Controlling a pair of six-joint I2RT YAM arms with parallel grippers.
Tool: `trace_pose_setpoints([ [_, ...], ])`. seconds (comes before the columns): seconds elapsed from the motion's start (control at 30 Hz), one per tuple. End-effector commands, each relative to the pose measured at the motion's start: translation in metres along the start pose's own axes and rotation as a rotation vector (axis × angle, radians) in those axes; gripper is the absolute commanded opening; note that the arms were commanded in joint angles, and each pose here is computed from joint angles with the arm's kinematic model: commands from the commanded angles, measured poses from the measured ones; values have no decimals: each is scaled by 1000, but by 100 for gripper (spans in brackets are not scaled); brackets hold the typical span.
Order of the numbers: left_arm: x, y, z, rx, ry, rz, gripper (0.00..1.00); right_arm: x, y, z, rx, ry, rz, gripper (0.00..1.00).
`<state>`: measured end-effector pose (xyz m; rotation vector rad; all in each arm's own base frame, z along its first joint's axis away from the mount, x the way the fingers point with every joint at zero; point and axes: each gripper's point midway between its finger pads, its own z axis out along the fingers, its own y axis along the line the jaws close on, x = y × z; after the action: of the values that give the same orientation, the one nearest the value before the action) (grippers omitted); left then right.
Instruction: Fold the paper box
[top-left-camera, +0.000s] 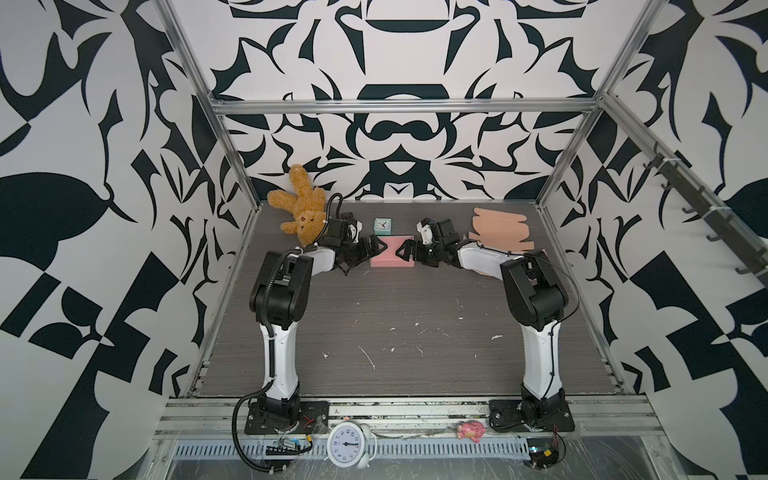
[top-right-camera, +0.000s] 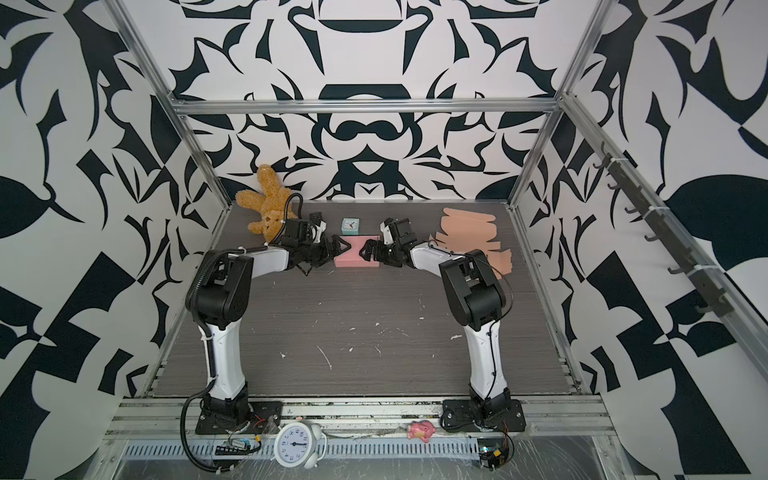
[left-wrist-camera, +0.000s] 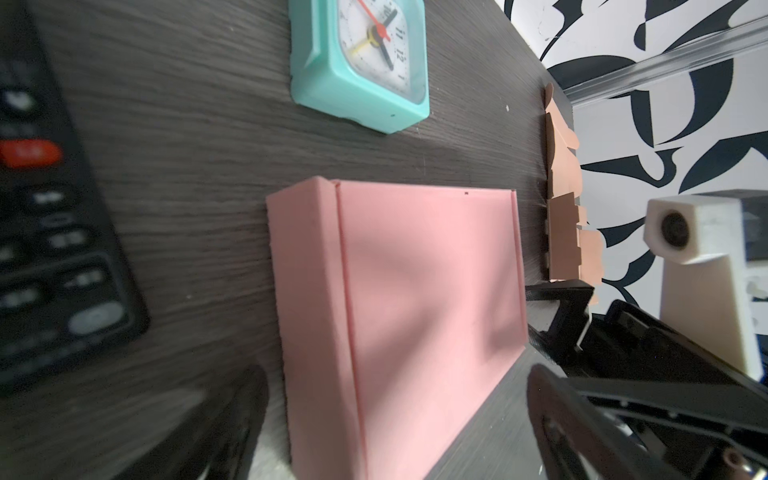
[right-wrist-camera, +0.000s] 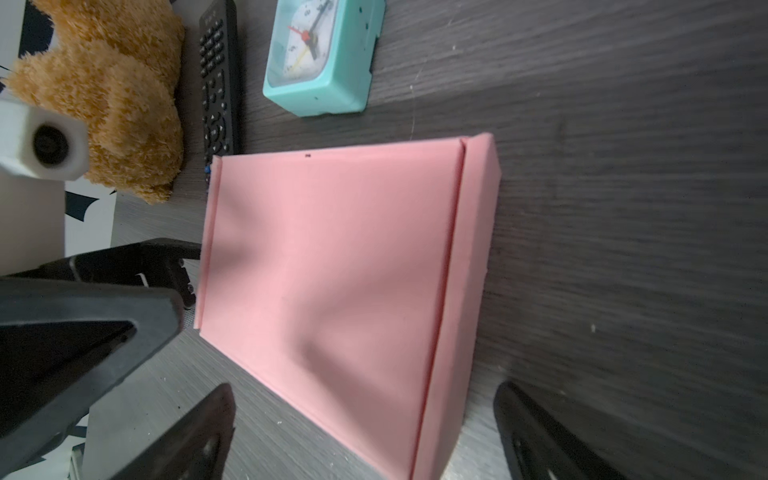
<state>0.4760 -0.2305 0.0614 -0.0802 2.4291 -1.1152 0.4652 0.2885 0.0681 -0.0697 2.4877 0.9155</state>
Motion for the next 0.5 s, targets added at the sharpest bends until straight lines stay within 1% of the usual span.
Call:
trace_pose_setpoints([
  [0.0, 8, 9, -10, -37, 18, -33, 100, -12, 13, -19, 2, -46, -42, 99],
  [0.13, 9, 2, -22, -17, 15, -35, 100, -13, 21, -29, -7, -43, -62, 99],
  [0.2, 11, -4, -32, -9, 4, -34, 100, -14, 22, -39, 12, -47, -81, 99],
  [0.37, 19, -22, -58, 8, -18, -12, 99, -10, 17, -66, 99, -48, -130, 99],
  [0.47, 27, -33, -73, 30, -22, -10, 99, -7, 5, -83, 198, -36, -175, 99],
])
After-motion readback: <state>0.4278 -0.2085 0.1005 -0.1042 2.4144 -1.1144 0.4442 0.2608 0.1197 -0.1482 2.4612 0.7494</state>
